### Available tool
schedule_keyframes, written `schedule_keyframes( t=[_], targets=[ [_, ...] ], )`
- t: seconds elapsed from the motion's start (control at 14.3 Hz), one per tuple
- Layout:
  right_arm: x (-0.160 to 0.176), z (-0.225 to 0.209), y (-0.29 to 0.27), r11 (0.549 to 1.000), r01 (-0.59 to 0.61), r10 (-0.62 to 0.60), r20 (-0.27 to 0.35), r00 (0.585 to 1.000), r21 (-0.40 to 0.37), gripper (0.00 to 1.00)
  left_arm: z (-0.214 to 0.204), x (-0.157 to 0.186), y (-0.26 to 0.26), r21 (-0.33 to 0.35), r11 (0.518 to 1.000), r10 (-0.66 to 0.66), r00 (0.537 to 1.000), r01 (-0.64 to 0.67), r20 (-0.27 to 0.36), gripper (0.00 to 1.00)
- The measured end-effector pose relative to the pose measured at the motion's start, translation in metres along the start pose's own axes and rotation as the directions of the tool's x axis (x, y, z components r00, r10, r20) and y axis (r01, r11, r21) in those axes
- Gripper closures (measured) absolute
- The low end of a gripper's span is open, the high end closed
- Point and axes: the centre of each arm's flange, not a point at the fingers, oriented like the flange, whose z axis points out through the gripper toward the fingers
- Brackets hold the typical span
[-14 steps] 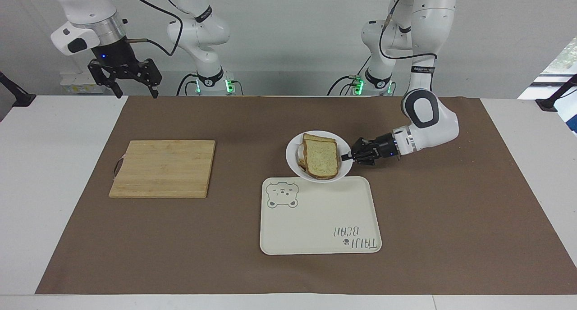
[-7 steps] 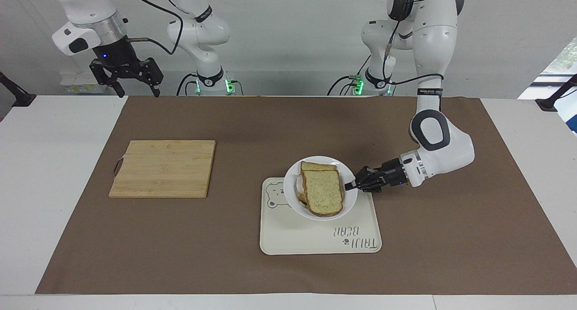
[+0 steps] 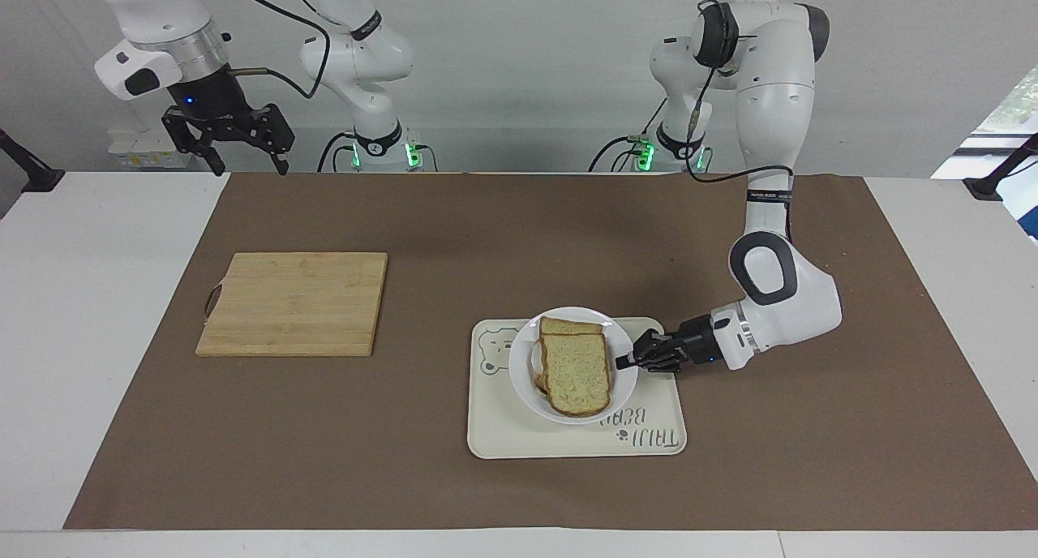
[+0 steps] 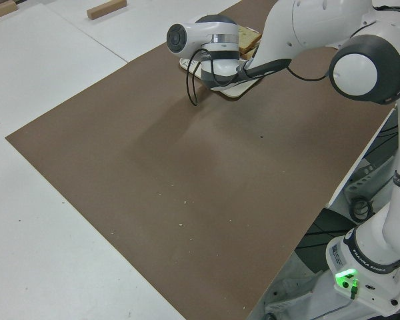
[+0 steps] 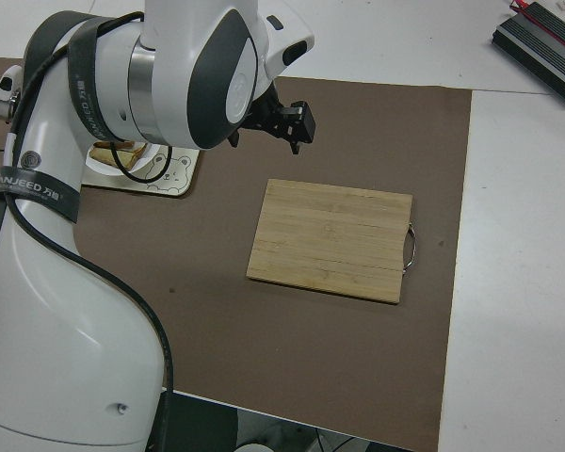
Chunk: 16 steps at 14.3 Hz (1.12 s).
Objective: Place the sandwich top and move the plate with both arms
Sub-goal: 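Slide the plate with the left gripper onto the bear tray, then open the left gripper to release the plate rim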
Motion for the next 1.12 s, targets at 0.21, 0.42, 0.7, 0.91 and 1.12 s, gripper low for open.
schedule_keyframes(
  t=[0.21, 0.42, 0.7, 0.91, 1.12],
  targets=[
    [0.0000, 0.0000, -0.0001, 1.000, 0.000, 0.000, 0.000, 1.000, 0.000, 0.00, 0.0027, 0.0008, 0.0021, 0.042, 0.999, 0.004, 1.000, -0.004, 0.005, 0.96],
    [0.0000, 0.0000, -0.0001, 1.000, 0.000, 0.000, 0.000, 1.000, 0.000, 0.00, 0.0068, -0.0003, 0.0017, 0.068, 0.998, -0.002, 1.000, 0.001, 0.007, 0.96],
    [0.0000, 0.0000, -0.0001, 1.000, 0.000, 0.000, 0.000, 1.000, 0.000, 0.00, 0.0084, -0.0025, -0.0026, 0.090, 0.996, -0.014, 1.000, 0.013, 0.019, 0.96],
    [0.0000, 0.0000, -0.0001, 1.000, 0.000, 0.000, 0.000, 1.000, 0.000, 0.00, 0.0078, -0.0034, -0.0046, 0.120, 0.993, -0.026, 0.999, 0.022, 0.033, 0.69],
    [0.0000, 0.0000, -0.0001, 1.000, 0.000, 0.000, 0.000, 1.000, 0.000, 0.00, 0.0055, -0.0023, -0.0050, 0.155, 0.988, -0.006, 0.999, -0.001, 0.044, 0.37]
  ],
)
